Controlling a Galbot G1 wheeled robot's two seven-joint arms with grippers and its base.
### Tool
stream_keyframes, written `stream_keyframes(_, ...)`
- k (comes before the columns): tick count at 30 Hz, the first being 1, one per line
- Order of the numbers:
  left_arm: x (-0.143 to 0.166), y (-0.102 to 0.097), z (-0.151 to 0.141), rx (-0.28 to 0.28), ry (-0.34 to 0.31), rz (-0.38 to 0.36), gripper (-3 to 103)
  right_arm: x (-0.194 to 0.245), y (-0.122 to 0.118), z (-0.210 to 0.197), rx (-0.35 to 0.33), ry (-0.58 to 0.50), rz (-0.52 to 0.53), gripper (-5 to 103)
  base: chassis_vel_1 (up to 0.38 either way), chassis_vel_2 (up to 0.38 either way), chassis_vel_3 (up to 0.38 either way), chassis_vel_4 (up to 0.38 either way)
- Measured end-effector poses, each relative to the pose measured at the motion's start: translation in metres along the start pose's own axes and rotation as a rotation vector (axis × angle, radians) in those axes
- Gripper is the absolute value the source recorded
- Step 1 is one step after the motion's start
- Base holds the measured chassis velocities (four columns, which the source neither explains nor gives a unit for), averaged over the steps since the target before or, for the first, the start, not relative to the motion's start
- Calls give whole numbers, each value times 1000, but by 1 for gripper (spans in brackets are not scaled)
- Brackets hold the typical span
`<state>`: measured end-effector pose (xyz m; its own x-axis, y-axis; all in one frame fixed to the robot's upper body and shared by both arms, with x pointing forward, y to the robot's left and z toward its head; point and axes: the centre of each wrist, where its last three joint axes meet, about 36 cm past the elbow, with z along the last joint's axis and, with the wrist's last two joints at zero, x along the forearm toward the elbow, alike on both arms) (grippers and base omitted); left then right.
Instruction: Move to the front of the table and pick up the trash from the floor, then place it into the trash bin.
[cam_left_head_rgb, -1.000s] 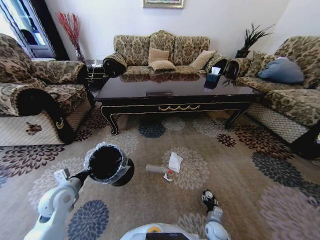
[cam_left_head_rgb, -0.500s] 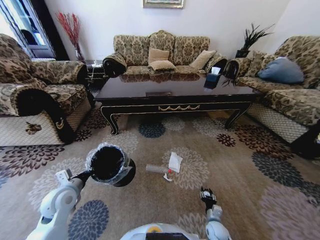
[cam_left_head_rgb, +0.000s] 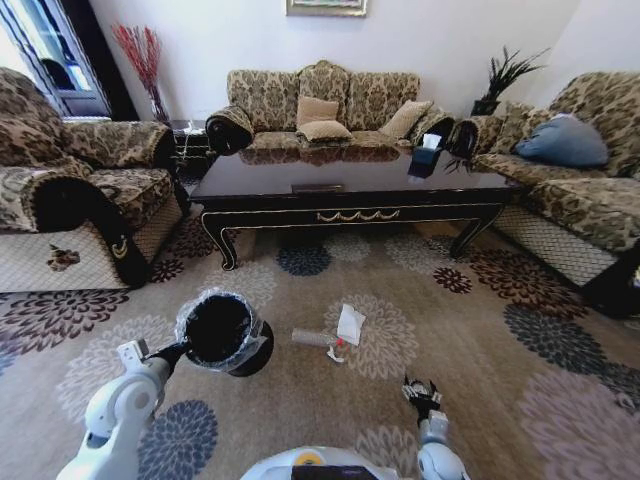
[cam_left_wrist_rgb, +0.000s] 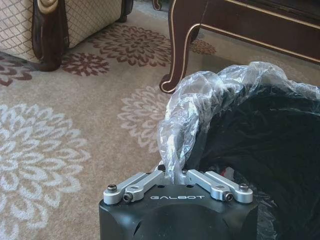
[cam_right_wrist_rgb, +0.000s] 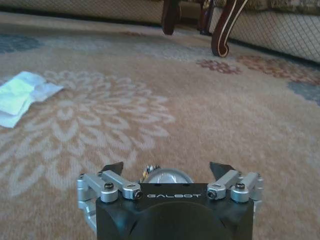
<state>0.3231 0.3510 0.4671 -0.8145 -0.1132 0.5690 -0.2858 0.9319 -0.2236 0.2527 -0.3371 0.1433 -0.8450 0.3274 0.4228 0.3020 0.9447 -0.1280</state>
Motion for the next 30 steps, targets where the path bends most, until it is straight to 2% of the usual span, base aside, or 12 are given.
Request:
stream_keyframes(2, -1, 0, 1, 1, 3, -1, 2, 0, 1, 4, -2, 15, 1, 100, 0, 0, 0, 0)
stream_keyframes(13, -3, 1, 1, 2, 6, -5, 2, -5, -1, 15, 5, 40, -4, 100, 0, 0, 0, 0)
stream_keyframes(14, -3, 2, 2, 3, 6, -6, 2, -5, -2, 16, 5, 40, -4, 102, 0, 0, 0, 0)
stream_keyframes(16, -3, 2, 2, 3, 6, -6, 2, -6, -2, 16, 4, 38, -5, 93, 0, 0, 0, 0)
stream_keyframes(19, -3, 2, 2, 3, 6, -6, 2, -6, -3, 15, 3, 37, -6, 88, 0, 0, 0, 0)
stream_keyframes(22, -3, 1, 2, 3, 6, -6, 2, -5, -4, 16, 3, 38, -7, 71, 0, 0, 0, 0)
stream_keyframes(24, -3, 1, 2, 3, 6, -6, 2, -5, -4, 16, 4, 38, -7, 71, 0, 0, 0, 0)
stream_keyframes(27, -3, 1, 2, 2, 7, -7, 2, -4, -5, 17, 6, 37, -8, 56, 0, 0, 0, 0)
stream_keyframes(30, -2, 1, 2, 0, 6, -7, 2, -3, -6, 17, 10, 34, -9, 50, 0, 0, 0, 0)
